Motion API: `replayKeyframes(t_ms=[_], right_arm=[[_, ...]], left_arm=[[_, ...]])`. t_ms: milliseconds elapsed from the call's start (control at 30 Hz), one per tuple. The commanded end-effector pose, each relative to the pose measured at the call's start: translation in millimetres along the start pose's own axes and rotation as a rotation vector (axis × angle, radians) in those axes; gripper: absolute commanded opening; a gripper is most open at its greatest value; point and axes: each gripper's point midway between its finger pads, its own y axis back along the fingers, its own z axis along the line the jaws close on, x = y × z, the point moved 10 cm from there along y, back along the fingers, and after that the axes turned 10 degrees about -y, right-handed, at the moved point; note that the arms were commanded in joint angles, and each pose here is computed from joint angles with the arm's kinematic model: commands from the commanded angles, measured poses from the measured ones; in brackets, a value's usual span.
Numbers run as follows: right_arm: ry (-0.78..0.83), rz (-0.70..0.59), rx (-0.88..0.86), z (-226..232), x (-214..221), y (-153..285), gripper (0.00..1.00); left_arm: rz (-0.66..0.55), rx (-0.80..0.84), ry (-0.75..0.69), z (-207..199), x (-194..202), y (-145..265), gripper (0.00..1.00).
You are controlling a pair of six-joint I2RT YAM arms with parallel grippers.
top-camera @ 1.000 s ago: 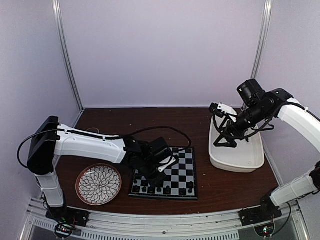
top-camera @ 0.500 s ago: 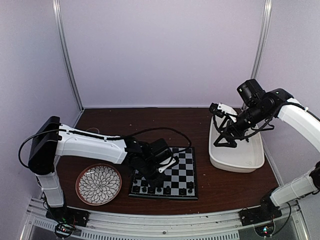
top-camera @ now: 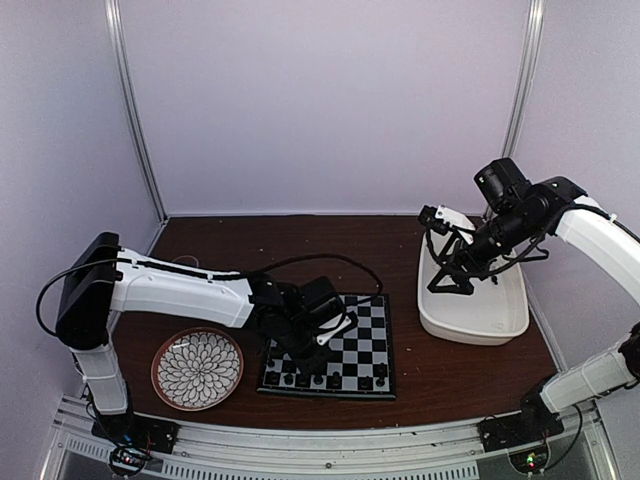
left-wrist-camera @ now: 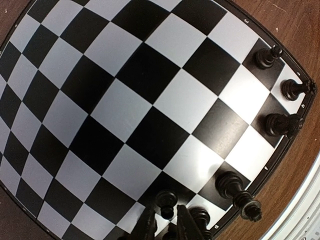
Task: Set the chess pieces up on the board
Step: Place the pawn at e7.
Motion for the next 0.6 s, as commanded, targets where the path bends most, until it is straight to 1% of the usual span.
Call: replayKeyframes(t_ms=[0, 100, 200, 267, 333, 467, 567], right_arm=[[-0.031, -0.037, 0.098, -9.5, -8.2, 15.9, 1.0], [-0.088, -0.034, 0.209, -32.1, -12.5, 20.4, 1.0], [-0.14, 0.067, 0.311, -65.9, -8.9, 5.0, 1.0], [-0.187, 0.117, 0.359, -90.3, -0.4, -7.3, 1.0], [-0.3, 0.153, 0.45, -120.4, 10.0, -17.1, 1.0], [-0.488, 0.26, 0.521, -173.2, 33.7, -32.2, 0.99], [-0.588, 0.283, 0.662, -208.9, 45.6, -33.0, 0.9]], left_arm=[[-0.097, -0.069, -0.021, 4.1, -16.6, 35.8, 0.18], [-0.168, -0.14, -0.049, 11.1, -29.4, 64.9, 0.22], [-0.252, -0.188, -0.069, 15.5, -42.8, 88.7, 0.25], [-0.299, -0.194, -0.069, 18.1, -49.0, 97.7, 0.27], [-0.339, -0.189, -0.064, 19.2, -53.9, 104.2, 0.27], [-0.429, -0.163, -0.05, 18.0, -63.4, 114.1, 0.26], [-0.474, -0.102, -0.035, 13.7, -68.6, 112.1, 0.26]])
